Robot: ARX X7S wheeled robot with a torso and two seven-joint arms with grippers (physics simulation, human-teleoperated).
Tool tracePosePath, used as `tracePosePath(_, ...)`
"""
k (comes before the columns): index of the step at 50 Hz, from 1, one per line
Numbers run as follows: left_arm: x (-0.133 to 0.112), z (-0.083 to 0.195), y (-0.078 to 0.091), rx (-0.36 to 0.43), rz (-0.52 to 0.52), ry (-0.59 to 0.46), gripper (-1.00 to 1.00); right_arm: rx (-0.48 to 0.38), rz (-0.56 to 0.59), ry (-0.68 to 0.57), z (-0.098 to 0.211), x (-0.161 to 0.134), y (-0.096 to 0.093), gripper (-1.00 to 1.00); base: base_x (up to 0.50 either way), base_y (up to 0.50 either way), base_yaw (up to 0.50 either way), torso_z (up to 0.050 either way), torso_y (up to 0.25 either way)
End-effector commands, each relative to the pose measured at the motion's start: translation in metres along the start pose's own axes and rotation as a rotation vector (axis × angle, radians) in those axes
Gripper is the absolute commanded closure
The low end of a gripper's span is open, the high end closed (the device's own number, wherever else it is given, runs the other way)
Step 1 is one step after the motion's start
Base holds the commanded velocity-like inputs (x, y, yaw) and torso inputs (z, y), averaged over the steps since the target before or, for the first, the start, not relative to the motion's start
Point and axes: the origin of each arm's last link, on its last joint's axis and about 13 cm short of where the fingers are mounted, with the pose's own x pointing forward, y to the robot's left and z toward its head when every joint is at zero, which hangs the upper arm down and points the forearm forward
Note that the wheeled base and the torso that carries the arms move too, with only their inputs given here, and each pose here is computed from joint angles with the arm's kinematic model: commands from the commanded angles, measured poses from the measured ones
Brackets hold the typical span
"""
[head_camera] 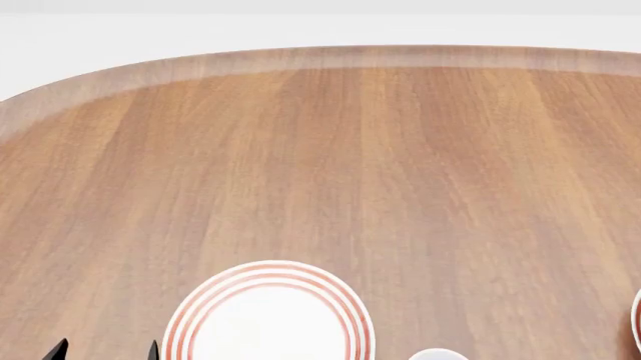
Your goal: Put the red mug on the left plate.
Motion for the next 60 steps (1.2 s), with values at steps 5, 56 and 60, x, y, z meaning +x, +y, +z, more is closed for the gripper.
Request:
tracePosePath(5, 0.0, 0.0, 0.0, 0.001, 0.001, -0.001, -1.0, 0.013, 0.042, -0.05, 0.013, -0.017, -0.005, 1.0, 0.0, 0.0, 0.0, 0.0, 0.0)
tracePosePath(56, 0.001, -0.001, 0.0, 0.005, 0.002, 0.004, -1.0, -0.097, 0.652, -0.188, 0.05, -0.115, -0.008, 1.0, 0.0, 0.0, 0.0, 0.0, 0.0)
tracePosePath(60, 0.001, -0.001, 0.0, 0.006, 0.003, 0.003, -1.0, -0.097, 0.717, -0.189, 0.05, -0.119, -0.009, 1.0, 0.0, 0.0, 0.0, 0.0, 0.0)
